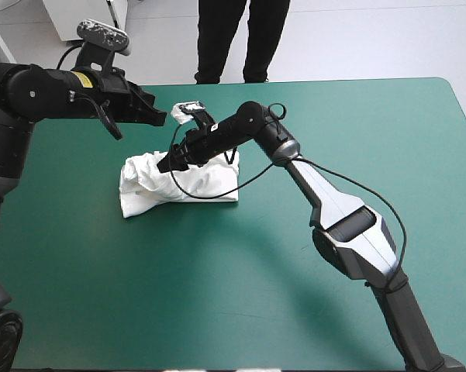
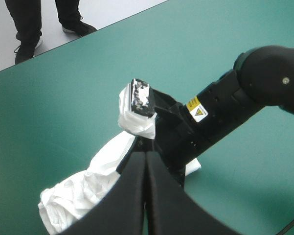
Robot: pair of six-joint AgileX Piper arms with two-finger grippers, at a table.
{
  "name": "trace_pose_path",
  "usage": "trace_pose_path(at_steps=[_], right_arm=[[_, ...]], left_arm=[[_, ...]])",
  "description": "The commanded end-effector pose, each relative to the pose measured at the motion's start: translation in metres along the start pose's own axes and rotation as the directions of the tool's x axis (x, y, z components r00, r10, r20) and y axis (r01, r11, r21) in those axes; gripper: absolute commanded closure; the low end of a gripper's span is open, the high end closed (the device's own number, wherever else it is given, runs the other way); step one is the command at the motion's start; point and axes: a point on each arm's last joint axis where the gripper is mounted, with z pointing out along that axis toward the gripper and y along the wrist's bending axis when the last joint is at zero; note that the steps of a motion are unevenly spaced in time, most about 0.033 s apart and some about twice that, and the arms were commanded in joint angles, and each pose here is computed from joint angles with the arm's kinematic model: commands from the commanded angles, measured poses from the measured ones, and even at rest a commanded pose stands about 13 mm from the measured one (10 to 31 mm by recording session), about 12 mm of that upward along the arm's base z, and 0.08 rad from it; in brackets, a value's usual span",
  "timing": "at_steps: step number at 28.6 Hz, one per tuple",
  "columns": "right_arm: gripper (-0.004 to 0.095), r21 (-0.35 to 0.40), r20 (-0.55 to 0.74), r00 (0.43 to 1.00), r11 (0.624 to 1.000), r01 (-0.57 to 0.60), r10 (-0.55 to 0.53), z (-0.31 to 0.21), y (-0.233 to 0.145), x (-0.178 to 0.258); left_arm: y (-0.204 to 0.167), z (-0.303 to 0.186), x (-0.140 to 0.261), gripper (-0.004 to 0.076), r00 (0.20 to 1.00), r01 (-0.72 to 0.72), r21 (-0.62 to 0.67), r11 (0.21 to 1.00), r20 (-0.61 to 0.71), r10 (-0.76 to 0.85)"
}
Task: Fold the cloth
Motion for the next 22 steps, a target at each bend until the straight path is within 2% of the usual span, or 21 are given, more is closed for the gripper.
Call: trace_pose_path(at_steps=[1, 4, 9, 10, 13, 22], right_arm=[[0.0385, 0.104, 0.033, 0.998, 0.993, 0.051, -0.055, -0.072, 0.020, -0.028], [0.0384, 0.220, 0.071, 0.997, 0.975, -0.035, 0.020, -0.102, 0.002, -0.032], [0.0385, 0.285, 0.145, 0.988, 0.954, -0.092, 0.052, -0.146, -0.012, -0.038], [0.0385, 0.328, 0.169, 0.984, 0.938, -0.108, 0.054, -0.163, -0.011, -0.040], [0.0385, 0.395, 0.168, 0.984, 0.911, -0.116, 0.052, -0.184, -0.007, -0.038], [0.0384, 0.434, 0.038, 0.979, 0.879, -0.197, 0.200, -0.190, -0.003, 0.003]], left_arm=[[-0.009, -0.031, 0.002, 0.0746, 0.999, -0.008, 0.011, 1.000, 0.043, 0.008], [-0.011, -0.035, 0.006, 0.0746, 0.999, -0.007, 0.013, 1.000, 0.041, 0.006], [-0.013, -0.046, 0.011, 0.0746, 0.999, -0.015, -0.001, 1.000, 0.048, 0.015], [-0.014, -0.051, 0.013, 0.0746, 0.998, -0.017, -0.005, 1.000, 0.056, 0.018], [-0.016, -0.058, 0.017, 0.0745, 0.998, -0.020, -0.010, 1.000, 0.059, 0.020], [-0.020, -0.068, 0.024, 0.0745, 0.998, -0.019, -0.003, 1.000, 0.067, 0.019]])
